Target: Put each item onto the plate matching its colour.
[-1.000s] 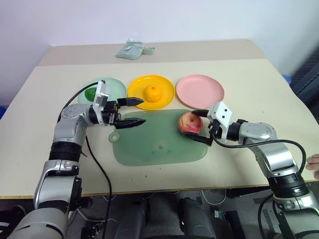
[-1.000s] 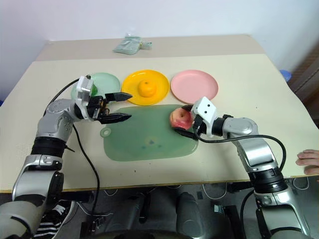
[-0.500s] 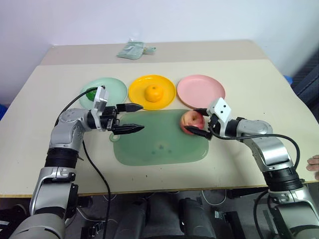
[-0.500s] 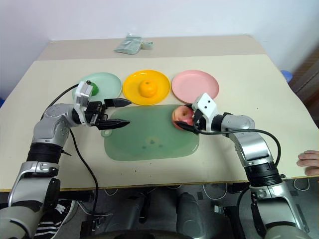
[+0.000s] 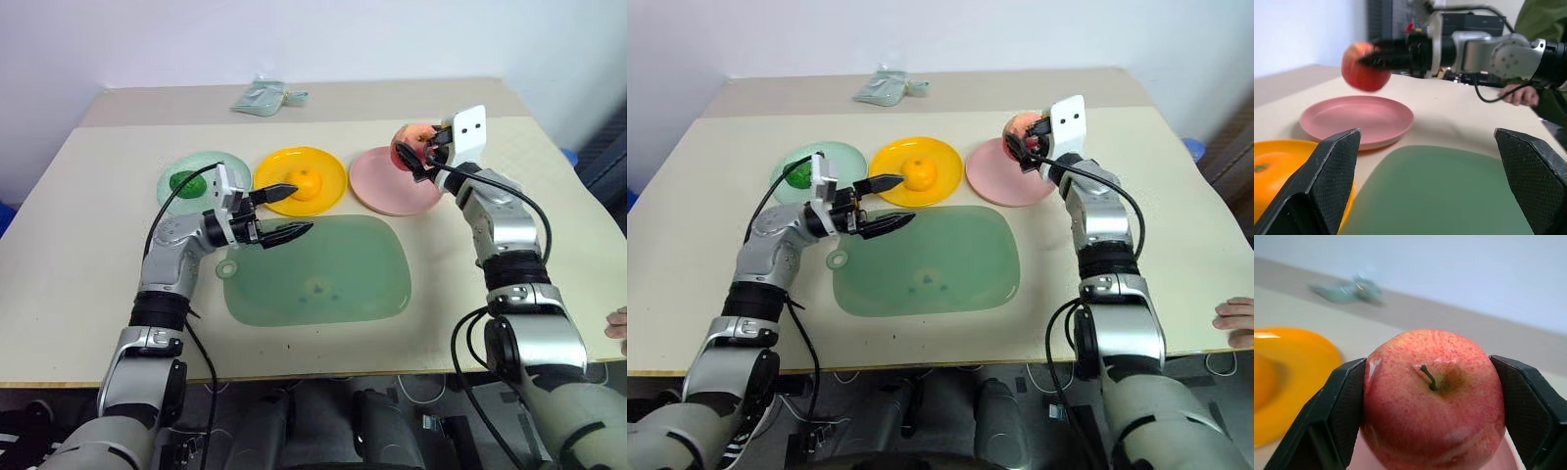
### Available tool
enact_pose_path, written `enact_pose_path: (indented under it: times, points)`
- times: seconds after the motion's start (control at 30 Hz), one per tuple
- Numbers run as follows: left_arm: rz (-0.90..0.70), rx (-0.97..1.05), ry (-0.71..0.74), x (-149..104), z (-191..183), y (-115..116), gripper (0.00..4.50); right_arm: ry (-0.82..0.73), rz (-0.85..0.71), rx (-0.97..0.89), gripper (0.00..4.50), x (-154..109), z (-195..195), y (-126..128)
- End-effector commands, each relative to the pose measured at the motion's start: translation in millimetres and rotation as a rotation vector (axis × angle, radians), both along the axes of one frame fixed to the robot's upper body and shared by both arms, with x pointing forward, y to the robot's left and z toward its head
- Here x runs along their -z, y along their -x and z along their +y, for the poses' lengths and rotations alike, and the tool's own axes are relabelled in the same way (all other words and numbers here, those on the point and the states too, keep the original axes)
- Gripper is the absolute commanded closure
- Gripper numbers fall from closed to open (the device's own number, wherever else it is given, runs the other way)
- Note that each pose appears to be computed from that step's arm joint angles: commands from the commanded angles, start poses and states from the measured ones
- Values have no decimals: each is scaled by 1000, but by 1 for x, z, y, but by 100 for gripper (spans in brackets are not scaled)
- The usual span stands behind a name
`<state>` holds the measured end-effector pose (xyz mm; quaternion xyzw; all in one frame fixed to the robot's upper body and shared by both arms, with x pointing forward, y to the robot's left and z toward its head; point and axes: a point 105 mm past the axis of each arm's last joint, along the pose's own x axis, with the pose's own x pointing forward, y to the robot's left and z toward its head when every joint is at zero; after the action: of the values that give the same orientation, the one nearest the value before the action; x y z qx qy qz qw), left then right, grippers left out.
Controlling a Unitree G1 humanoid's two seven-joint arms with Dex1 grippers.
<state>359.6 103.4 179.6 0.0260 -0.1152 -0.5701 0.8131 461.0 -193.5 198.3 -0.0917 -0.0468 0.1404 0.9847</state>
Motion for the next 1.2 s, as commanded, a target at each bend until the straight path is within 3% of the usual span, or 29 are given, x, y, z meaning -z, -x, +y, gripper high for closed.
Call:
enact_pose_path:
  times: [0.03, 0.13, 0.2, 0.3, 0.43, 0.53, 0.7, 0.83, 0.97, 1.1, 1.2]
  points:
    - [-77, -52, -13, -10, 0, -2, 0, 8, -13, 0, 114, -2, 3, -7]
    - [-84, -75, -11, -9, 1, -1, 0, 13, 38, -21, 114, 13, 8, -8]
    - [-81, -83, -12, -7, 2, -1, 0, 7, 61, -20, 11, 18, 8, -9]
    - [-83, -92, -17, -6, 3, 1, 0, -1, 80, -81, 2, 23, 16, -6]
    - [-83, -107, -24, -6, 9, 0, 0, -28, -50, -67, 2, -6, 9, -6]
    - [-85, -107, -24, -8, 14, -1, 0, -137, -177, -144, 2, -34, 8, 3]
    - [-82, -72, -38, -11, 26, 1, 0, -170, -322, -561, 2, -47, 34, 64]
    - [-67, -7, -47, -15, 41, 8, 0, -150, -196, -902, 2, -30, 61, 135]
    - [-53, 45, -76, -16, 59, 17, 0, -74, -103, -1060, 2, -24, 72, 191]
    - [-22, 50, -108, -13, 70, 20, 0, 50, -22, -1061, 2, -9, 70, 209]
    - [-31, 35, -138, -9, 75, 21, 0, 238, 2, -959, 2, 17, 63, 197]
